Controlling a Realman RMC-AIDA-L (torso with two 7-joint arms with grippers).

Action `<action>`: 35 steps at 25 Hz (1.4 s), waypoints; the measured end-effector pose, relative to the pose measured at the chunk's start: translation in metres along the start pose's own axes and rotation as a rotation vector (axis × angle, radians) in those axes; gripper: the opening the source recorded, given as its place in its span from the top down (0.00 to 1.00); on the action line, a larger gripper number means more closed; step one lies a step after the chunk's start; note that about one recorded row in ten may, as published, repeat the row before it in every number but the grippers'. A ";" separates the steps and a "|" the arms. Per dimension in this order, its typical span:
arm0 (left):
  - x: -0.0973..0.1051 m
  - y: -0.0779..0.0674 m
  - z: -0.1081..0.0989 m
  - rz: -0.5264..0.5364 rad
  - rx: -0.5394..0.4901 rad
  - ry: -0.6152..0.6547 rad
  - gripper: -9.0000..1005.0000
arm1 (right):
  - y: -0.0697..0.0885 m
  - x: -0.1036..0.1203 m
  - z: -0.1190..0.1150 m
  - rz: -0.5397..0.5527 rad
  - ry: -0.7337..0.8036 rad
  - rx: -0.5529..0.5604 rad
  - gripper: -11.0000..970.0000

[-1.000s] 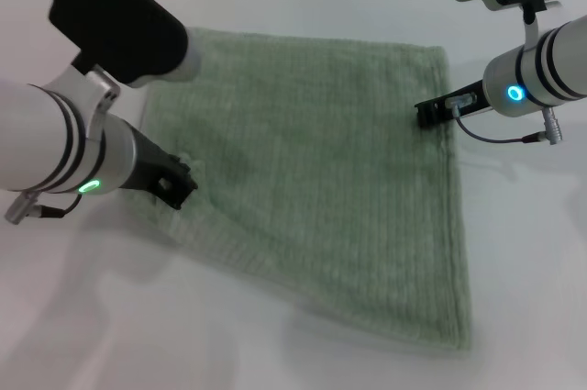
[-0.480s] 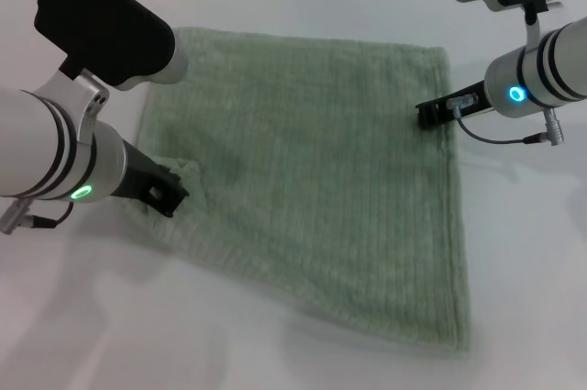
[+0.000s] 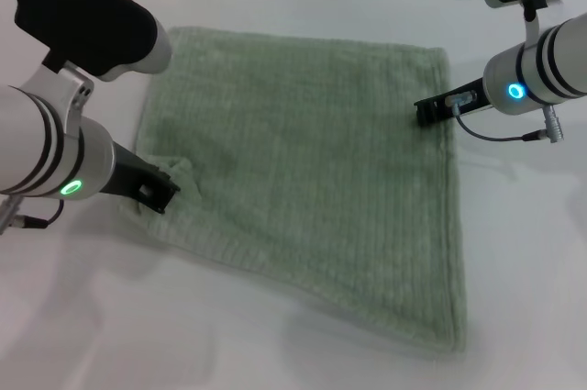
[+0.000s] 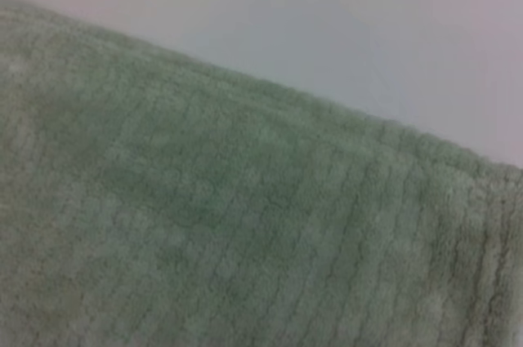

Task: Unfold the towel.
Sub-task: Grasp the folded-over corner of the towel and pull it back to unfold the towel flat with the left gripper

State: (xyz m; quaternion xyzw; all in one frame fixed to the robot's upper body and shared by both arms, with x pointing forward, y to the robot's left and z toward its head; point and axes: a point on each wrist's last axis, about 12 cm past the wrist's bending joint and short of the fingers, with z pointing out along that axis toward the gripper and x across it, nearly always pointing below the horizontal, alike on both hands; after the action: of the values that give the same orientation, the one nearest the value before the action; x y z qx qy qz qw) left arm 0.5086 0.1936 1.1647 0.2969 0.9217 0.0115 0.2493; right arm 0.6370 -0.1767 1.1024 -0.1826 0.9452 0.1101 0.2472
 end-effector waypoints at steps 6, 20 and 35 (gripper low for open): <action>0.003 0.004 0.000 -0.023 -0.003 0.017 0.86 | 0.000 0.000 0.000 -0.001 0.001 -0.001 0.98; 0.007 0.004 -0.001 -0.072 -0.001 0.063 0.84 | 0.001 0.000 -0.001 -0.004 0.010 -0.004 0.98; 0.016 0.019 -0.001 -0.133 -0.023 0.106 0.65 | 0.001 0.002 -0.001 -0.001 0.016 -0.006 0.98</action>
State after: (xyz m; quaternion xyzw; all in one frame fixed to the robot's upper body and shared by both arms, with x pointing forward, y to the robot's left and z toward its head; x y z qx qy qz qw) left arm 0.5071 0.2185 1.1610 0.2309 0.9512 0.0212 0.2036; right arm 0.6349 -0.1769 1.1023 -0.1847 0.9467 0.1113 0.2392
